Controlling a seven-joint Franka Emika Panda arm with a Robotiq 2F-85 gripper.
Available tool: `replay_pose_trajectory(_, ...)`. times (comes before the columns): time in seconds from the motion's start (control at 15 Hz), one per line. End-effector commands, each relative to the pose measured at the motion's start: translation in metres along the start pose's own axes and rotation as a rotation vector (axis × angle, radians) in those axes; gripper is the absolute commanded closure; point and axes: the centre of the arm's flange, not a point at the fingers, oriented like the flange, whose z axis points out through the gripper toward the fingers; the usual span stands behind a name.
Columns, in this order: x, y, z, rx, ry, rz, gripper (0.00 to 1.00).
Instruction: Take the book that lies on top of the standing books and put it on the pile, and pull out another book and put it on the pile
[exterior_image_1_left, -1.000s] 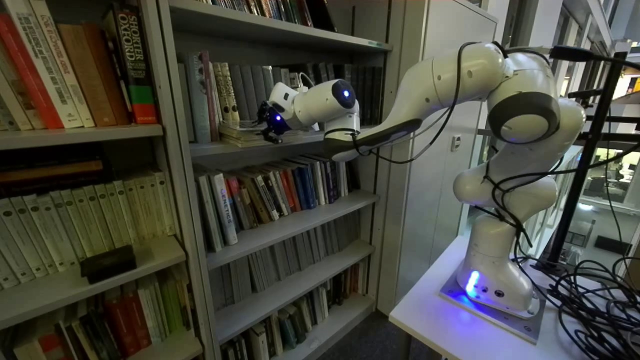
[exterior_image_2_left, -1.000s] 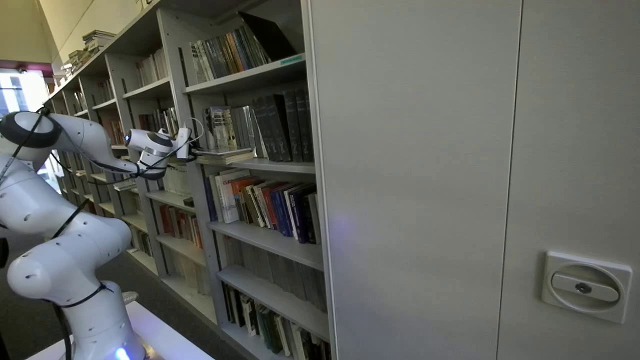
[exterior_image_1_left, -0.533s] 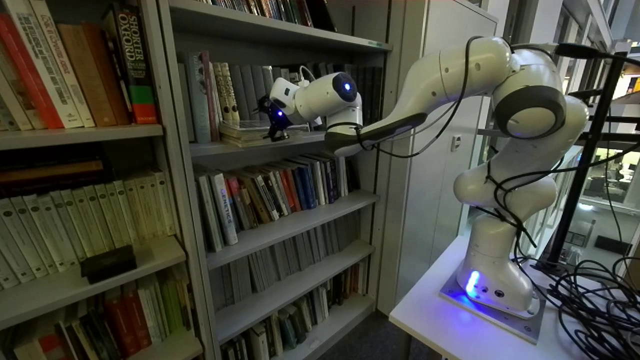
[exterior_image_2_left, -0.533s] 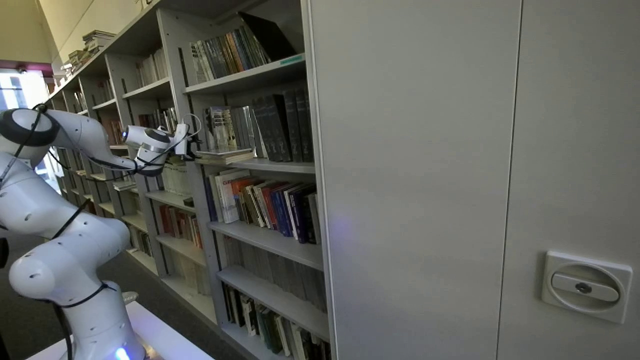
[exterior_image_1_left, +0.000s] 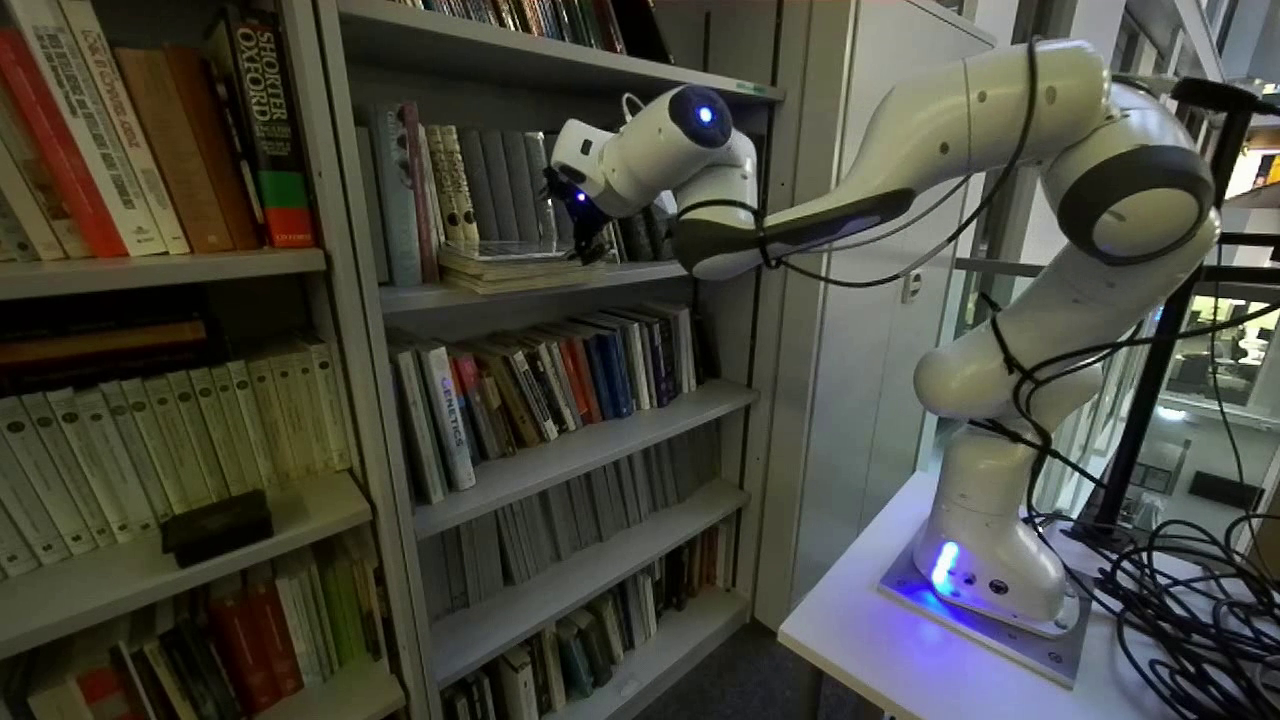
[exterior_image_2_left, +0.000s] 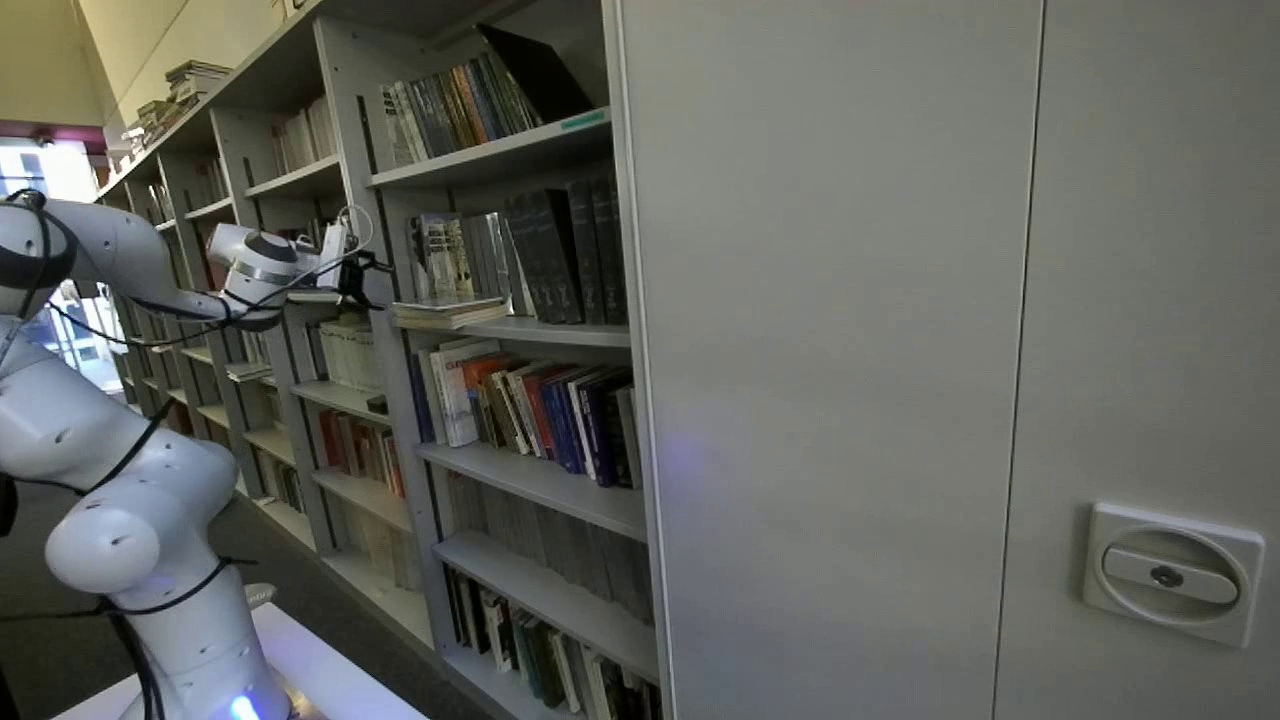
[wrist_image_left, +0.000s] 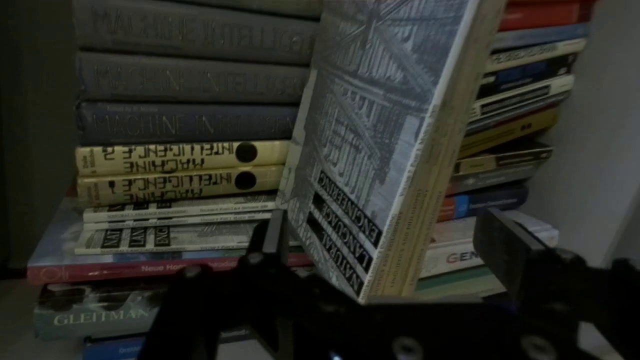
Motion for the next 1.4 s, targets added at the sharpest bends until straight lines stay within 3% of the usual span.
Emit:
replay_pose_trajectory(0.0, -0.024, 0.009, -0.037, 0.170, -0.042, 0.006, 0.00)
replay_pose_trajectory(0.47, -0.051, -0.023, -0.043, 0.504, -0.153, 0.021, 0.00)
replay_pose_trajectory(0.6, -0.055, -0.028, -0.039, 0.599, -0.083, 0.083, 0.00)
replay_pose_trajectory(1.0, -0.062, -0.042, -0.015, 0.876, -0.001, 0.290, 0.00)
replay_pose_trajectory(1.33, -0.062, -0.048, -0.005, 0.999, 0.035, 0.372, 0.00)
